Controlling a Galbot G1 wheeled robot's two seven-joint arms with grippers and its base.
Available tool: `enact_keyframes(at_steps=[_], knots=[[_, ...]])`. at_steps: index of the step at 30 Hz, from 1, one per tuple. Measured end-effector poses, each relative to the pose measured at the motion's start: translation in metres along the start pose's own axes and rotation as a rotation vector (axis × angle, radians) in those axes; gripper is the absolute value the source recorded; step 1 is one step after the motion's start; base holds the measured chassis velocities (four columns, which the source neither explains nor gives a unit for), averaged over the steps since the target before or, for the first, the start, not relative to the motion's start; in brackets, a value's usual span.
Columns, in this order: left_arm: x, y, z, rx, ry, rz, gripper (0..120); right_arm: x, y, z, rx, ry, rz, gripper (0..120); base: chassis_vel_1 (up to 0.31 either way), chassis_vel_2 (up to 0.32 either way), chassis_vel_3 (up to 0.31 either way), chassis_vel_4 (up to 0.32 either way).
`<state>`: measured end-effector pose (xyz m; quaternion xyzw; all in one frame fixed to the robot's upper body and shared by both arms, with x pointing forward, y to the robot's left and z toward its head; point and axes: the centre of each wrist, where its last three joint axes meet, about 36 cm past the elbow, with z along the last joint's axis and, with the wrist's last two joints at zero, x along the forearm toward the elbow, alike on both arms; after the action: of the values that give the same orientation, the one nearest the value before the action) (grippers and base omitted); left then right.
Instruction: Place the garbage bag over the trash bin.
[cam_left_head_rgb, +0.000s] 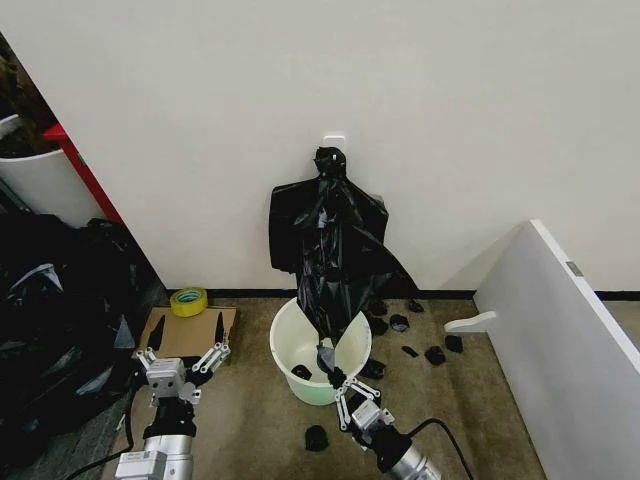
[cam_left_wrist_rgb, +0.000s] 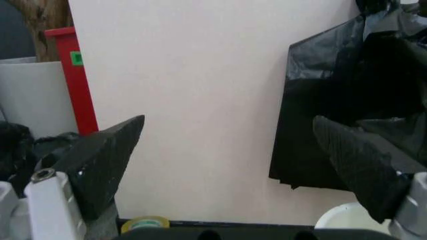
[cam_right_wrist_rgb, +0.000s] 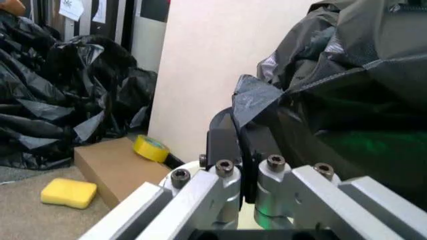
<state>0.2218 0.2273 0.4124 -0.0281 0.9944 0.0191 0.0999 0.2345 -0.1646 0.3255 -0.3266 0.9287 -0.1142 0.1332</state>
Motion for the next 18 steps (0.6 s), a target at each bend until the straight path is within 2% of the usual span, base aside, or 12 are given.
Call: enact_keyframes(at_steps=[18], knots=[[-0.0002, 0.0009, 0.0018, -0.008, -0.002, 0.007, 98, 0.0073, 0.0038, 0.0074, 0.061, -0.01, -0.066, 0, 0.0, 0.0, 0.0, 0.0]])
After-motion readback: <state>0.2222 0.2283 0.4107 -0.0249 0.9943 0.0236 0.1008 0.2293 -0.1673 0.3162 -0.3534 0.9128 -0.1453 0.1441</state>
